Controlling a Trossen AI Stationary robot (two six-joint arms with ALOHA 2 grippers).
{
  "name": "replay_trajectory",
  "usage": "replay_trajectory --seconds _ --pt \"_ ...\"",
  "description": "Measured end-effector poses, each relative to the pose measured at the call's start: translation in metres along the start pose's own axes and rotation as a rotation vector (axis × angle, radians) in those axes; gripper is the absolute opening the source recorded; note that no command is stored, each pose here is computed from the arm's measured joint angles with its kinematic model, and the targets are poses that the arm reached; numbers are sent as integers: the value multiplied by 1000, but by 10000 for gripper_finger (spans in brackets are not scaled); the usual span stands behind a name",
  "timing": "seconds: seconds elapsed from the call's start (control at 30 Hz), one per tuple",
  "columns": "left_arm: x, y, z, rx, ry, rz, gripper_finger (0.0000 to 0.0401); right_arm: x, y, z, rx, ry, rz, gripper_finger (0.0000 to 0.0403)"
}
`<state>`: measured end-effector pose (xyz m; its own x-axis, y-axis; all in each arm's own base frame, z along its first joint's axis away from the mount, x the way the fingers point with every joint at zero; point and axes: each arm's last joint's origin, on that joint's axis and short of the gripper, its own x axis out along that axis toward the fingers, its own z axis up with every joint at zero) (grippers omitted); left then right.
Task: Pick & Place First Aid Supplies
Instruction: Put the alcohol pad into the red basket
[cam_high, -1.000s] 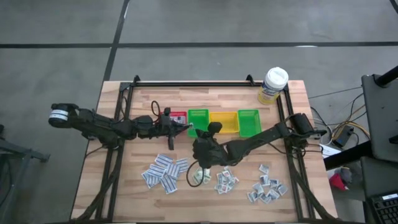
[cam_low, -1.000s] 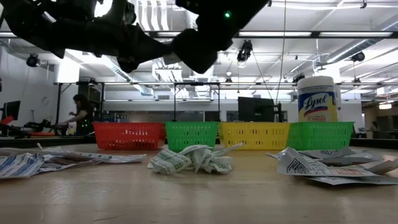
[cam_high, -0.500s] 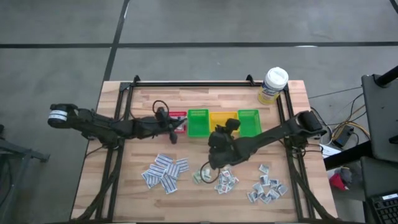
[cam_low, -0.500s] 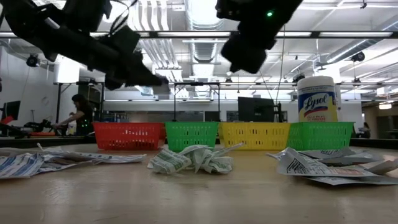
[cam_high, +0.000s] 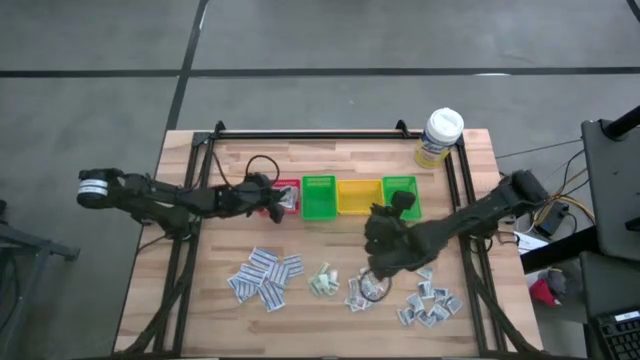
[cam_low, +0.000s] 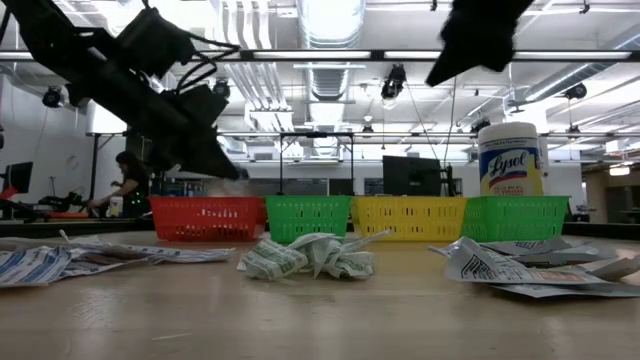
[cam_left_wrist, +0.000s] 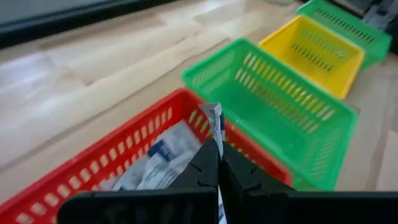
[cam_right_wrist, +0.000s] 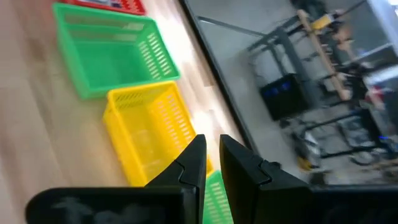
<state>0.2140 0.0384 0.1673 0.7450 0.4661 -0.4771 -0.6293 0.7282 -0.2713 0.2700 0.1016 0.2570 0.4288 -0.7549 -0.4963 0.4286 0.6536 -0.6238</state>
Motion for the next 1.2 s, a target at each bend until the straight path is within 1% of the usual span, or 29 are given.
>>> replay_trajectory --seconds 0.07,0.2,0.37,0.53,0.67,0.8,0.9,1.2 --pt "1 3 -1 -14 19 16 0 -10 -10 -8 16 -13 40 43" --pt "2 7 -1 -47 40 19 0 -28 -29 -25 50 -31 157 43" --pt "4 13 0 -94 69 21 0 -46 -55 -50 125 -83 308 43" --pt "6 19 1 -133 95 22 0 -54 -76 -74 220 -159 444 43" --pt "7 22 2 -173 101 29 0 -57 -88 -89 295 -217 527 43" --pt "7 26 0 -208 125 56 0 -56 -94 -101 336 -264 575 44" --pt "7 27 0 -212 151 75 0 -54 -96 -106 354 -282 589 43" --pt "7 20 11 -185 155 38 0 -53 -95 -107 338 -288 586 43"
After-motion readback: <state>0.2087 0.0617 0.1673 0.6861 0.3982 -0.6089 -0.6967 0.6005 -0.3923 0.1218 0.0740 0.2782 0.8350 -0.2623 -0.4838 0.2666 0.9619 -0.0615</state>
